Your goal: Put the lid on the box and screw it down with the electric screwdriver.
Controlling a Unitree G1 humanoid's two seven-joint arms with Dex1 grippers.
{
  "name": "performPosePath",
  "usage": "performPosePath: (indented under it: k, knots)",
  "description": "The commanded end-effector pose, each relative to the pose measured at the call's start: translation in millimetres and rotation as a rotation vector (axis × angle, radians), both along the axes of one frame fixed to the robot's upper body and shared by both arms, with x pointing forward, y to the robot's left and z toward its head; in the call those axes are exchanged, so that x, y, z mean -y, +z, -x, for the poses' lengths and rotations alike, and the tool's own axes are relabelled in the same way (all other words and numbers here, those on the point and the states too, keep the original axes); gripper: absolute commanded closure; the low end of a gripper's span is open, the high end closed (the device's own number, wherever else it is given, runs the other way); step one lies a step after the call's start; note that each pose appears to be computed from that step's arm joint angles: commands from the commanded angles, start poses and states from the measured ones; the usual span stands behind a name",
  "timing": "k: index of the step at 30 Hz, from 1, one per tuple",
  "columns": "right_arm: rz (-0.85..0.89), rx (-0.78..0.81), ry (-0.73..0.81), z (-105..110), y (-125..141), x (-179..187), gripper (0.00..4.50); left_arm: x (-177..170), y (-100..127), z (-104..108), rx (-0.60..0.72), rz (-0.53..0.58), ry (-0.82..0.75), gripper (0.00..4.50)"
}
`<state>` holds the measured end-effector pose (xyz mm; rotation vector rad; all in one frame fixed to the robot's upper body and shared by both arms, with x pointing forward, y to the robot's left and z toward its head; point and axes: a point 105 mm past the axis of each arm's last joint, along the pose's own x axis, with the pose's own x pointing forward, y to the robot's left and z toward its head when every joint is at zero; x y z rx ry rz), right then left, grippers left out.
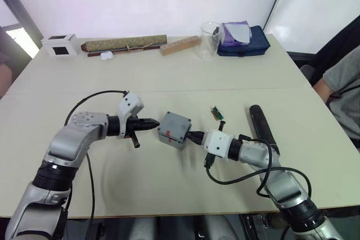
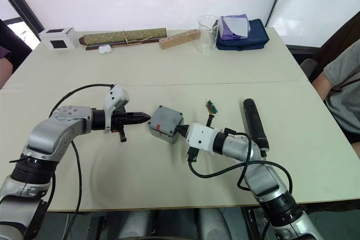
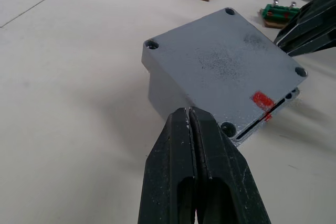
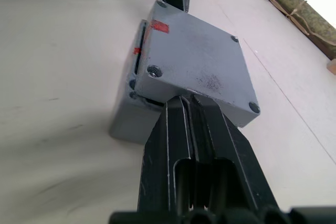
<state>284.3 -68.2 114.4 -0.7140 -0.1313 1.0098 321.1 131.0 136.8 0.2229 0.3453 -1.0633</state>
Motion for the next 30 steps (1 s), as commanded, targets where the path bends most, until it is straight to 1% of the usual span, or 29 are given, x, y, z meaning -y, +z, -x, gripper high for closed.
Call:
performPosePath:
  k: [1, 11, 21, 30]
  knots:
    - [-0.023, 0.04, 0.026, 2.2, 10.2, -6.2, 4.45, 11.5, 4.2, 5.6, 0.034, -0.004, -0.058, 4.5]
    - [-0.017, 0.037, 0.043, 5.9, 9.6, -7.7, 4.45, 18.1, -0.1, 9.8, 0.031, -0.007, -0.09, 4.5]
    - [-0.023, 0.029, 0.079, 13.2, 10.9, -12.0, 4.45, 23.8, 1.3, 15.0, 0.033, -0.006, -0.115, 4.5]
    - [-0.02, 0.032, 0.087, 15.0, 11.1, -12.4, 4.45, 25.3, 1.6, 16.8, 0.033, -0.019, -0.121, 4.5]
